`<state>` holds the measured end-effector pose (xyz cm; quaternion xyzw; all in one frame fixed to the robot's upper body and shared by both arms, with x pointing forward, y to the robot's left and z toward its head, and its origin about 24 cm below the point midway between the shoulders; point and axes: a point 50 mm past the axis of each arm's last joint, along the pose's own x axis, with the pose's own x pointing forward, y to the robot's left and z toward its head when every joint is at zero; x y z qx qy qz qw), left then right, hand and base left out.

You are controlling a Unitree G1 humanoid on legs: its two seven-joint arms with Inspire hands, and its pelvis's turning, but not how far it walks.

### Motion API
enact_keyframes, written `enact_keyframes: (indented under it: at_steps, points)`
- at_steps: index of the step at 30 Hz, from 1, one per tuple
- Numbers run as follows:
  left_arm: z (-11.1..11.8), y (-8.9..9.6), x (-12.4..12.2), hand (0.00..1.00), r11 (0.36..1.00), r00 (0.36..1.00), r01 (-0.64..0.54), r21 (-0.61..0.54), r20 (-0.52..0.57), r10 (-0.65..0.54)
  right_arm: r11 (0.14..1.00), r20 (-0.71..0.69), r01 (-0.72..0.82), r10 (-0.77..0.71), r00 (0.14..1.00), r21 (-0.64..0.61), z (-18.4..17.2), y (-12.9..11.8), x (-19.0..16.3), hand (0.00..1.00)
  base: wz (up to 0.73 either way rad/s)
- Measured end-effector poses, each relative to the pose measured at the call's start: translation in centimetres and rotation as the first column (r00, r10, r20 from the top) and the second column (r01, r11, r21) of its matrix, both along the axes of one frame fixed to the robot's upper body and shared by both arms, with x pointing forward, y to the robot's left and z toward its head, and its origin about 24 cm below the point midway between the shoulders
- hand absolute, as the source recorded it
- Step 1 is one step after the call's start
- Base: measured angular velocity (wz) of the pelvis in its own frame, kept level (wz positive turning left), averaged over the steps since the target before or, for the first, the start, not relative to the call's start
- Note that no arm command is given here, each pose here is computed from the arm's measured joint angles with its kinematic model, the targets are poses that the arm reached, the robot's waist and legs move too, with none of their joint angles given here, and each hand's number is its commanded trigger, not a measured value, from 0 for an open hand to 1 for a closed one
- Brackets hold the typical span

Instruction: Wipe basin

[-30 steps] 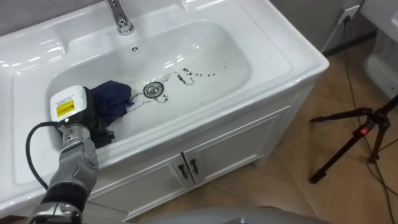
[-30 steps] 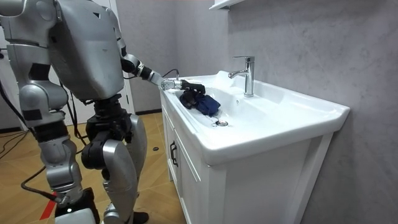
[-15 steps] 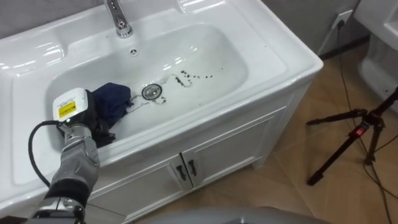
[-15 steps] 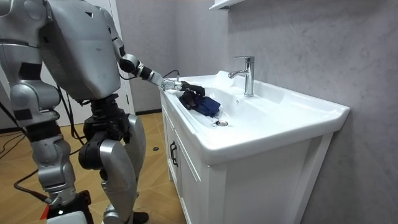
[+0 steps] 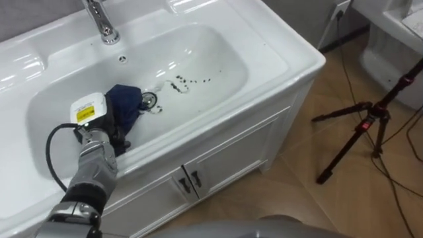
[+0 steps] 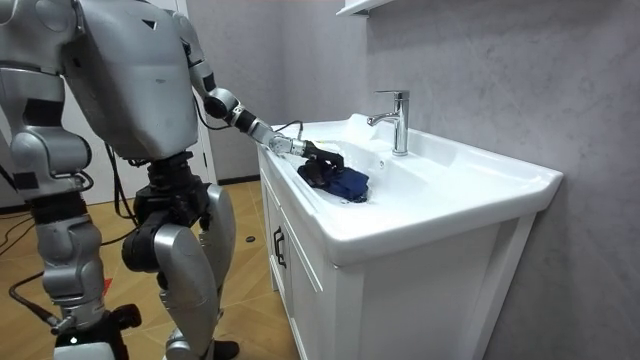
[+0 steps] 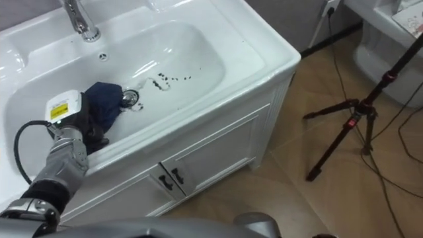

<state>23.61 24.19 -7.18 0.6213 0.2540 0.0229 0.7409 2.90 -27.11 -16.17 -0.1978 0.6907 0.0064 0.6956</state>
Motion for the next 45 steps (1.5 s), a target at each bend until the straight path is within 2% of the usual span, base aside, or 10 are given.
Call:
enact_keyframes:
  at_steps: [5, 15, 23, 37, 43, 45]
  points:
    - [0.4, -0.5, 1.4, 1.00, 1.000, 1.000, 0.028, 0.011, -0.005, -0.027, 0.997, 0.042, 0.071, -0.072, 0.997, 0.018, 0.0, 0.1, 0.6, 0.00, -0.13]
    - [1.7, -2.4, 4.1, 1.00, 0.997, 0.997, 0.075, -0.005, -0.005, -0.075, 0.998, 0.037, 0.053, -0.054, 0.998, 0.015, 0.0, 0.1, 0.7, 0.00, -0.22]
    - [1.9, -3.8, 4.7, 1.00, 0.995, 0.995, 0.098, -0.028, 0.015, -0.098, 0.995, 0.005, 0.103, -0.103, 0.995, 0.019, 0.0, -0.1, -1.1, 0.00, -0.17]
    - [2.8, -3.0, 5.3, 1.00, 0.998, 0.998, 0.049, 0.030, 0.041, -0.050, 0.998, -0.007, 0.060, -0.060, 0.998, -0.014, 0.1, -0.3, -1.1, 0.00, -0.21]
    - [2.9, -2.0, 5.3, 1.00, 1.000, 0.999, 0.011, 0.020, 0.039, -0.012, 0.998, -0.018, 0.055, -0.056, 0.998, -0.037, 0.1, -0.4, -1.9, 0.00, -0.16]
    - [2.9, -2.0, 5.2, 1.00, 1.000, 0.999, -0.014, -0.016, 0.045, 0.015, 0.997, -0.035, 0.057, -0.059, 0.998, -0.048, 0.1, -0.5, -2.6, 0.00, -0.05]
